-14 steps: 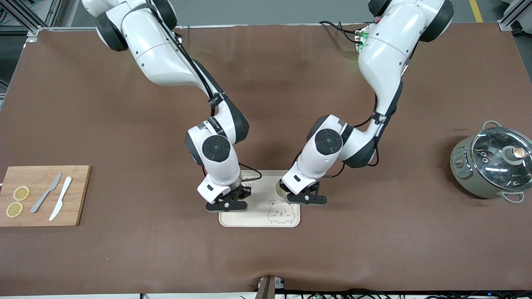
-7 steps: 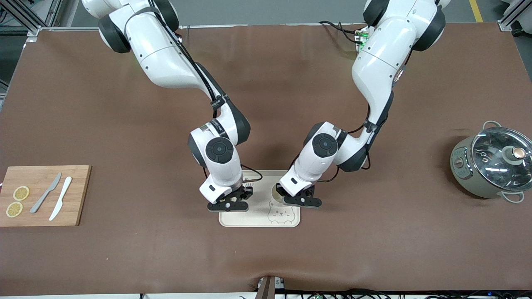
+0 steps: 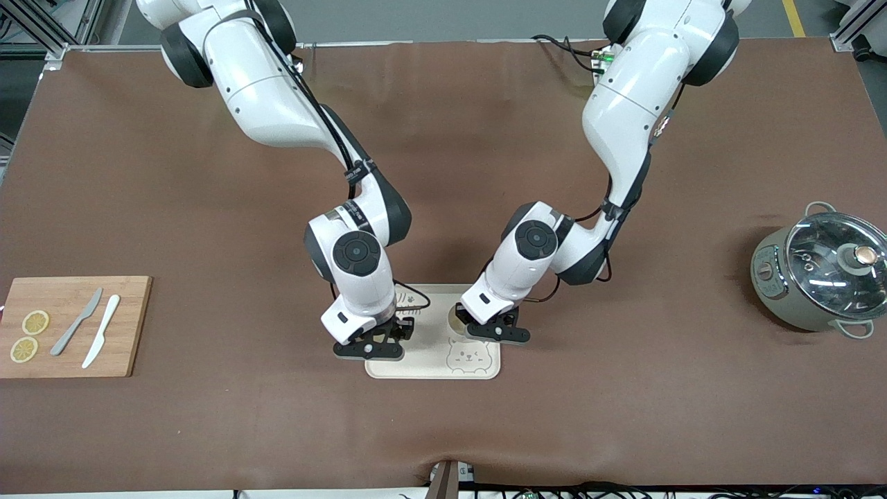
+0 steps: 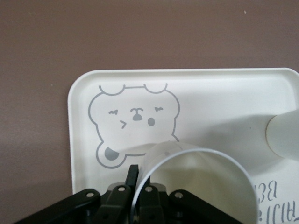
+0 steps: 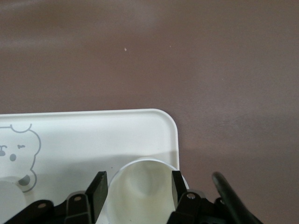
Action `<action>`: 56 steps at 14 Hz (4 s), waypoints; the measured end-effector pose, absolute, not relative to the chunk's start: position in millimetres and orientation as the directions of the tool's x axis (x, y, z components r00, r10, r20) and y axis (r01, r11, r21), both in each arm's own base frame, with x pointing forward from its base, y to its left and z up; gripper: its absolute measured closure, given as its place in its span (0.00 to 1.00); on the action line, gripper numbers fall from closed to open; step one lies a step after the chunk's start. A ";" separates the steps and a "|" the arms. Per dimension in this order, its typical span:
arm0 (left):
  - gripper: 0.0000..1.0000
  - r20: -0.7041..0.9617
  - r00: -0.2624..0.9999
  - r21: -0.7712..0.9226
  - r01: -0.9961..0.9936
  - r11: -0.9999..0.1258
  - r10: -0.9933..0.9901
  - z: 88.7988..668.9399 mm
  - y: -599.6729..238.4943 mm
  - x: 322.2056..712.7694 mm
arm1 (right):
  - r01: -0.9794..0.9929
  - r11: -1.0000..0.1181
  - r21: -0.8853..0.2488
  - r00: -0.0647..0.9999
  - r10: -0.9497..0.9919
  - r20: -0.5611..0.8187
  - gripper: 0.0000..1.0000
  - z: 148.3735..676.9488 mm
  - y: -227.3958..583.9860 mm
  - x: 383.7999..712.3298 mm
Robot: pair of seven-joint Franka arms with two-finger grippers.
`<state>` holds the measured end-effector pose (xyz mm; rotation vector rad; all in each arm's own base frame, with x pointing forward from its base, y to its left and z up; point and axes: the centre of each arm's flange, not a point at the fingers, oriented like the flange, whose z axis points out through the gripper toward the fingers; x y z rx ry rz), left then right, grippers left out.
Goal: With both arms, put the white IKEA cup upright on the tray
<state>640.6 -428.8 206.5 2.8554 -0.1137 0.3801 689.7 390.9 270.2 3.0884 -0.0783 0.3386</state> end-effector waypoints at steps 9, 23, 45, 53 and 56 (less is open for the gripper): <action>0.69 0.287 0.956 0.240 -0.139 -0.961 -0.066 204.5 -437.4 635.6 | -0.248 -0.959 -0.135 0.954 -0.266 0.140 0.22 333.8 292.4 735.4; 0.00 0.156 0.988 0.173 -0.049 -0.984 -0.022 335.4 -337.7 683.8 | -0.055 -0.997 -0.062 0.995 -0.060 0.083 0.00 438.9 76.9 752.9; 0.00 0.096 0.991 0.009 -0.098 -0.995 -0.096 591.9 -13.0 651.1 | -0.040 -0.998 -0.047 0.999 -0.041 0.027 0.00 582.4 -7.9 588.0; 0.00 0.065 0.994 0.032 -0.094 -0.995 -0.092 629.0 -26.6 619.6 | -0.051 -0.998 -0.041 0.998 -0.052 0.024 0.00 627.8 -9.4 578.8; 0.00 0.048 0.996 0.064 -0.083 -0.995 -0.080 642.3 -54.3 604.7 | -0.052 -0.998 -0.042 0.998 -0.053 0.027 0.00 641.1 -4.8 575.9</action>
